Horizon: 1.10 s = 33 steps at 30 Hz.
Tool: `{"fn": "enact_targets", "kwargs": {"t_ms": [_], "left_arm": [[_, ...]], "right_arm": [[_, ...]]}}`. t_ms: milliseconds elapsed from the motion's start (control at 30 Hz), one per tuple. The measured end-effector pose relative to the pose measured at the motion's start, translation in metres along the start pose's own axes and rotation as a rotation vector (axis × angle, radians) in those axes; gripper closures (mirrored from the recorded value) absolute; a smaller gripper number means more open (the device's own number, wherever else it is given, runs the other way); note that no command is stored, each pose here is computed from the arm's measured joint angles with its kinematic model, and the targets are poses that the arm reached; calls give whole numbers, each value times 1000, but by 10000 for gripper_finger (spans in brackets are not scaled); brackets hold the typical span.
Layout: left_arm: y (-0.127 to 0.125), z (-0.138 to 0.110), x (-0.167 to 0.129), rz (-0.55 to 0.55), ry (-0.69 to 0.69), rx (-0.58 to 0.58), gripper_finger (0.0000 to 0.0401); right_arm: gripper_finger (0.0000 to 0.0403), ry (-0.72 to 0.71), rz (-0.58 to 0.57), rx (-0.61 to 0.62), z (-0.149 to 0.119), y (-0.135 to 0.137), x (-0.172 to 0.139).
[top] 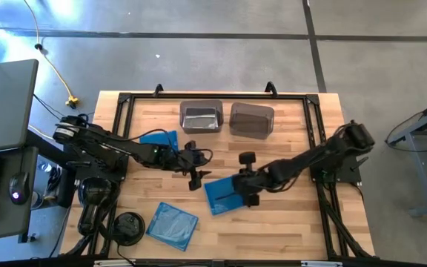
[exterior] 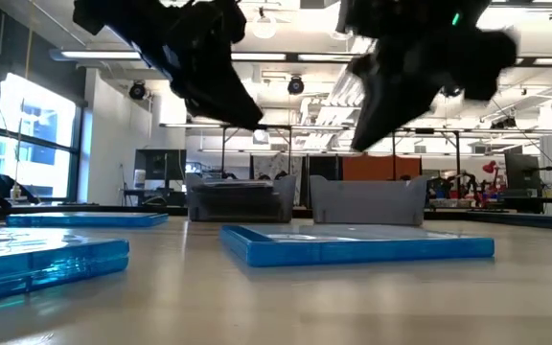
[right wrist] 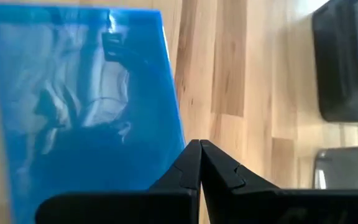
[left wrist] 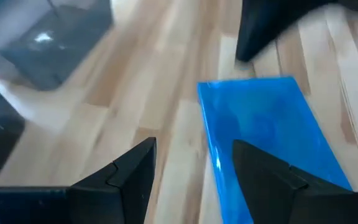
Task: Pick & place jewel cases by type
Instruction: Put the bottom right blue CD case into the right black bin
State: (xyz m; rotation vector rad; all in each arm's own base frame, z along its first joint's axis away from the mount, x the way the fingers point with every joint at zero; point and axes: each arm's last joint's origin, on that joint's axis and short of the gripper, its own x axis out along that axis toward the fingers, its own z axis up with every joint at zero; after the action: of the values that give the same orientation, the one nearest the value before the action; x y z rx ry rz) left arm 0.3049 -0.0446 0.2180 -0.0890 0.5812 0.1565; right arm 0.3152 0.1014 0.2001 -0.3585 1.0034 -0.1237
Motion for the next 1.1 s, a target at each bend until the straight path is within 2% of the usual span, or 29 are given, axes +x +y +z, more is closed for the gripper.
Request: {"fn": "enact_targets", "kwargs": {"t_ms": [133, 233, 400, 467, 600, 700, 933, 1100], "left_arm": [[-2, -3, 5, -41, 18, 19, 192], [0, -5, 11, -11, 18, 24, 192], [18, -6, 29, -20, 25, -4, 192], [29, -9, 36, -38, 54, -32, 192], [48, -9, 46, -56, 58, -115, 192], [57, -8, 49, -47, 49, -136, 192], [62, -7, 51, -17, 31, -143, 192], [62, -6, 51, -10, 19, -144, 192]], "right_arm": [[403, -57, 42, 45, -6, 6, -24], [403, -170, 154, 94, -20, 24, -29], [403, -386, 267, 120, -58, 58, -14], [403, -477, 307, 146, -62, 63, -7], [403, -399, 276, 138, -76, 65, 22], [403, -369, 244, 127, -75, 58, 39], [403, -311, 131, 123, -77, 26, 62], [403, -302, 94, 115, -76, 11, 69]]}}
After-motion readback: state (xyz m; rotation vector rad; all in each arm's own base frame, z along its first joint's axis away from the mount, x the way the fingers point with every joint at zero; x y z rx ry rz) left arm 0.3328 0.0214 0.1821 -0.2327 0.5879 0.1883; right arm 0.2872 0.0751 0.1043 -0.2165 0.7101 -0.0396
